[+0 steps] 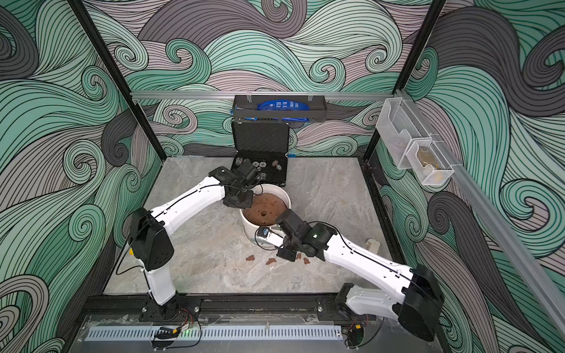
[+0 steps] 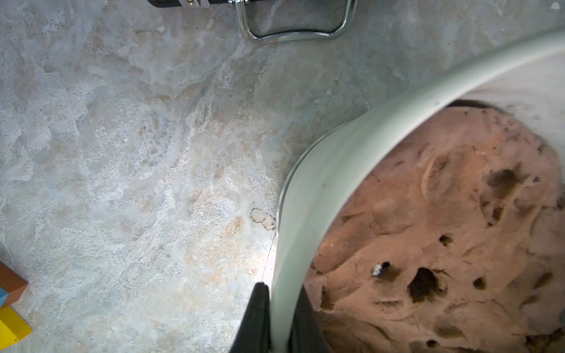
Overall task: Scrub the dried mud off the ceramic pot
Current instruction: Brush off the soil from the pot.
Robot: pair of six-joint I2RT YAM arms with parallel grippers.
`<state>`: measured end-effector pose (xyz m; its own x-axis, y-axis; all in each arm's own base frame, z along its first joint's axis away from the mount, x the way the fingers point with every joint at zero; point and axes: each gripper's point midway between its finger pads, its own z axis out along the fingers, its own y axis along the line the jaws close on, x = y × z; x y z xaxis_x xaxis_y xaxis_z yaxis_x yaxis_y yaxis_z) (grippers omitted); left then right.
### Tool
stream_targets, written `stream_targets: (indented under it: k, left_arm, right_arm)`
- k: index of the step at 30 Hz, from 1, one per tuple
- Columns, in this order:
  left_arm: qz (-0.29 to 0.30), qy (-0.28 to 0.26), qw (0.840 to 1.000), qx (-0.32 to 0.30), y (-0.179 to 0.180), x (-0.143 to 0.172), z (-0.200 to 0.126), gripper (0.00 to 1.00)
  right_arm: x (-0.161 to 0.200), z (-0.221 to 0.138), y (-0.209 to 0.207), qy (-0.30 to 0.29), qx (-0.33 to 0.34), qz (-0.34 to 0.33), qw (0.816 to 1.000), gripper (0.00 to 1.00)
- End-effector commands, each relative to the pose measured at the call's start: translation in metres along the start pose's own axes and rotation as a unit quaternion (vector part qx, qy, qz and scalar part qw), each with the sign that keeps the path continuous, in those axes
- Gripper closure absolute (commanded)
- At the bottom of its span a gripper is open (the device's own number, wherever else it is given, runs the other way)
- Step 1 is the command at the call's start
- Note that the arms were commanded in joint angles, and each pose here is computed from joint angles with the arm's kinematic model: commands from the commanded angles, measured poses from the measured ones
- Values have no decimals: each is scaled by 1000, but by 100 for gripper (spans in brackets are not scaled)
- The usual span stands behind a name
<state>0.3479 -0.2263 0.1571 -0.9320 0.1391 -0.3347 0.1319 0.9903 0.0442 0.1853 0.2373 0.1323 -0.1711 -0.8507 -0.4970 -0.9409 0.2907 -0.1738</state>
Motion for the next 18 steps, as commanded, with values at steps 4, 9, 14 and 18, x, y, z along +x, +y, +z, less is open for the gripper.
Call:
stream_targets:
  k: [4,9,14,18]
  left_arm:
    - [39,30,999,7,-5,6,21,91]
    - [43,30,999,11,-7,5,21,92]
    - [44,33,998,15,-8,5,22,93]
    - [47,34,998,18,-9,6,22,93]
  right_arm:
    - [7,11,-7,25,25,9,999,100]
    - [13,22,-5,51,30,2,998,100]
    - [26,31,-8,85,53,0,995,100]
    - [33,34,-9,102,64,-6,993,100]
